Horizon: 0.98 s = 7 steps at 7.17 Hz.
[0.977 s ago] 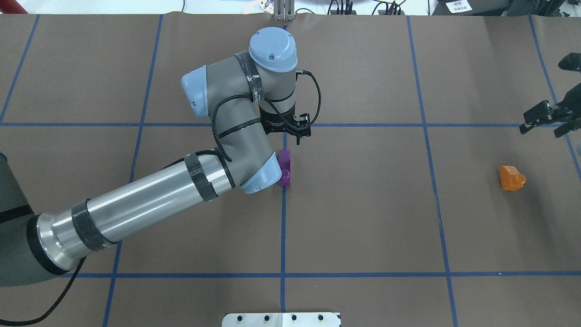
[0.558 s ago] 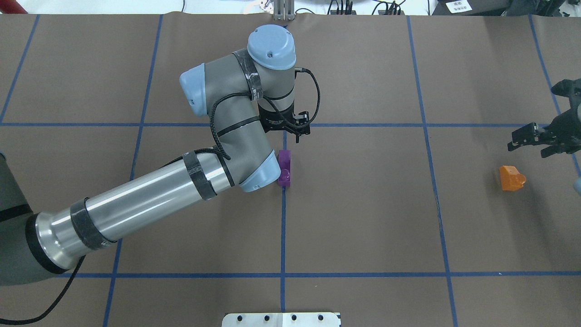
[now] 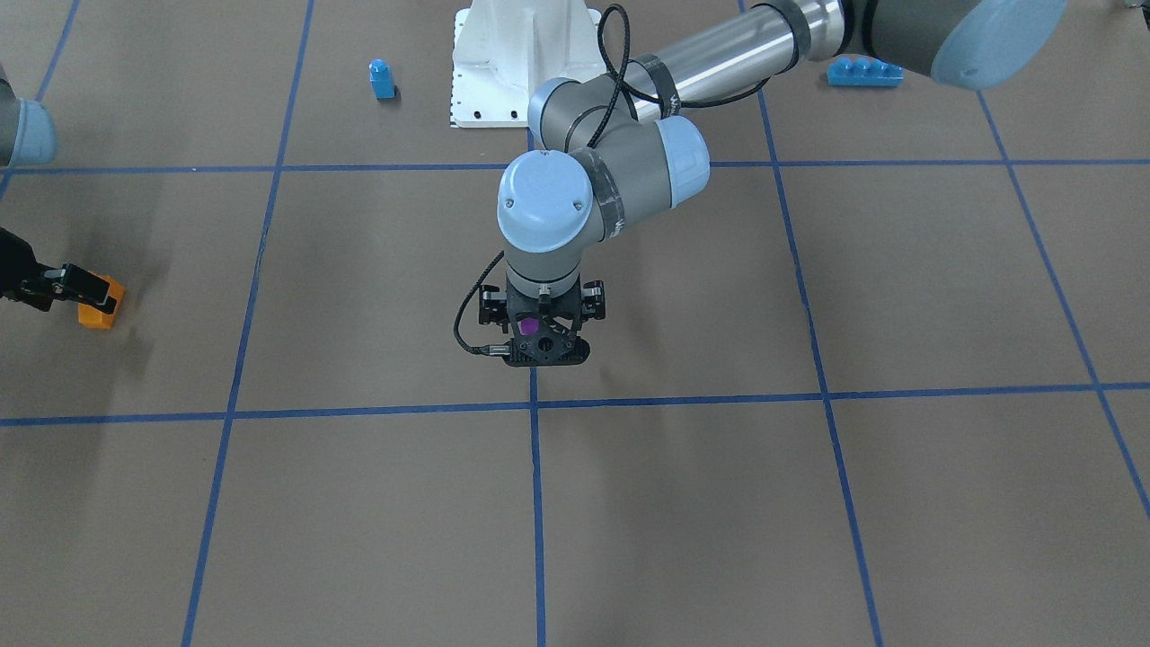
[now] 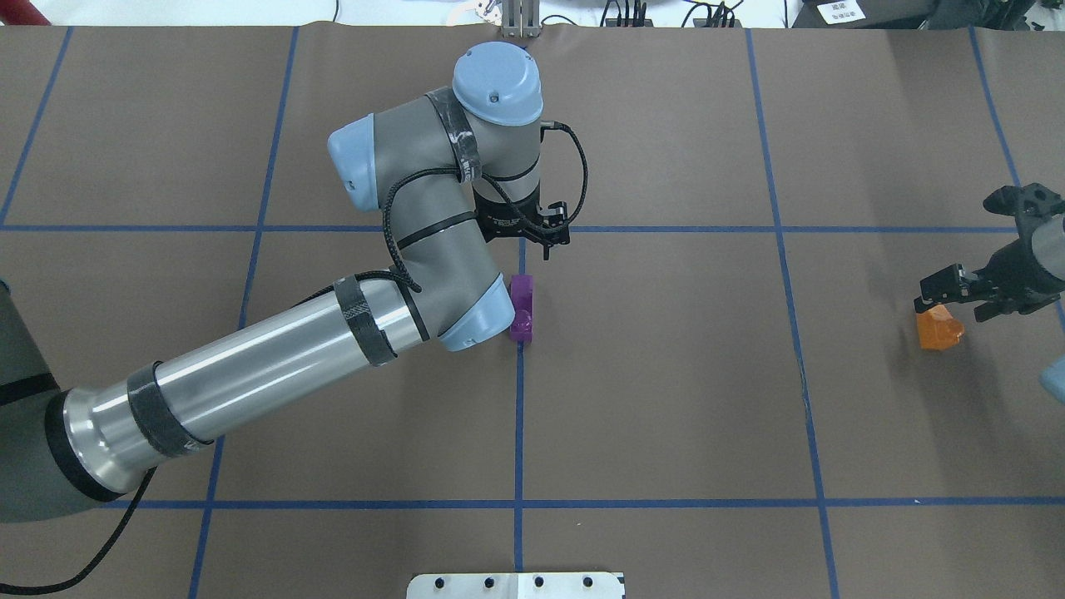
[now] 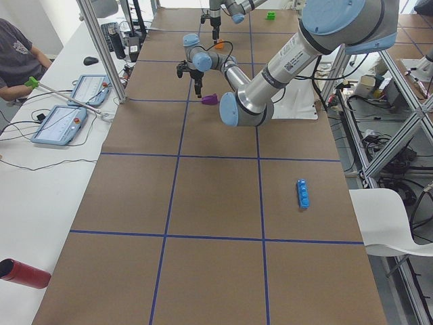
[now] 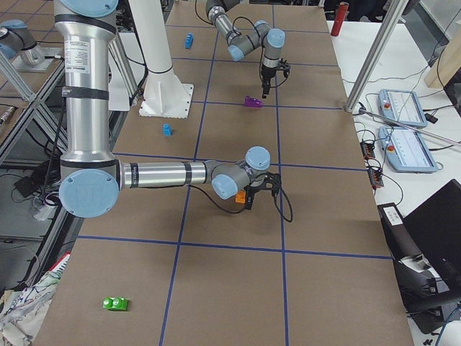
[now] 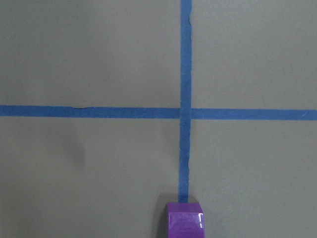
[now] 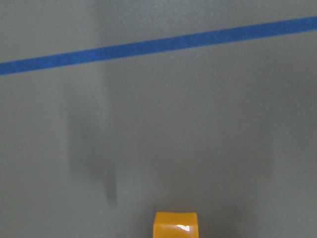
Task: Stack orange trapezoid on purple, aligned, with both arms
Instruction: 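Release the purple block with the left gripper while the right grasps the orange block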
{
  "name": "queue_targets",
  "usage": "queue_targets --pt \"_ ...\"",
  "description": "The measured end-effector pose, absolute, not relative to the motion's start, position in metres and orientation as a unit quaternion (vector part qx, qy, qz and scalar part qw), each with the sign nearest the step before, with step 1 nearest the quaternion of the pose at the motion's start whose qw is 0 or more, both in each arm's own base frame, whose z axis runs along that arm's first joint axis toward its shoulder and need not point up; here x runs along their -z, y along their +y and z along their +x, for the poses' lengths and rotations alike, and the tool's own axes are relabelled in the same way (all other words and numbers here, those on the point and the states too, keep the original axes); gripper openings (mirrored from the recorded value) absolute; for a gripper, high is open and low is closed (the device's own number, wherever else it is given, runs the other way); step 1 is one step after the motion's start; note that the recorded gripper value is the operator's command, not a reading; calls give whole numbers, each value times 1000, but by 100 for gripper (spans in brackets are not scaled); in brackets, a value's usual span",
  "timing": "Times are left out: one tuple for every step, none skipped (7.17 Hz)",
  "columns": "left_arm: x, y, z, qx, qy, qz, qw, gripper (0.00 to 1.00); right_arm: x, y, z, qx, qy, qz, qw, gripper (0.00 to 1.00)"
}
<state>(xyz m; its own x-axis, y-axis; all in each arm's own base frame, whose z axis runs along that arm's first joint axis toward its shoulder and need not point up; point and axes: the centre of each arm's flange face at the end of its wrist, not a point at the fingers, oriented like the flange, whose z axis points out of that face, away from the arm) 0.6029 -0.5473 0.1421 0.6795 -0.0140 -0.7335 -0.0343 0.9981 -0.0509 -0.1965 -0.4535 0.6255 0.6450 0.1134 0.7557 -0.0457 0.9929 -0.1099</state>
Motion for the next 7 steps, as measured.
queue_targets --pt "-140 -547 601 -4 402 -29 915 100 -632 -444 -199 -36 -420 -42 906 48" --pt "-137 -546 600 -3 404 -28 914 100 -634 -439 -202 -31 -420 -43 906 0" --pt "-137 -546 599 -3 405 -28 914 100 -634 -437 -205 -28 -420 -43 906 0" --pt "-137 -546 599 -2 405 -28 914 100 -632 -438 -206 -27 -421 -43 906 0" --pt "-137 -545 599 -2 405 -28 914 100 -630 -440 -208 -25 -423 -41 905 0" --pt "-136 -546 597 -3 406 -27 913 100 -624 -441 -209 -23 -426 -38 904 0" --pt "-132 -548 589 -3 412 -21 911 100 -609 -444 -211 -21 -430 -35 902 0"
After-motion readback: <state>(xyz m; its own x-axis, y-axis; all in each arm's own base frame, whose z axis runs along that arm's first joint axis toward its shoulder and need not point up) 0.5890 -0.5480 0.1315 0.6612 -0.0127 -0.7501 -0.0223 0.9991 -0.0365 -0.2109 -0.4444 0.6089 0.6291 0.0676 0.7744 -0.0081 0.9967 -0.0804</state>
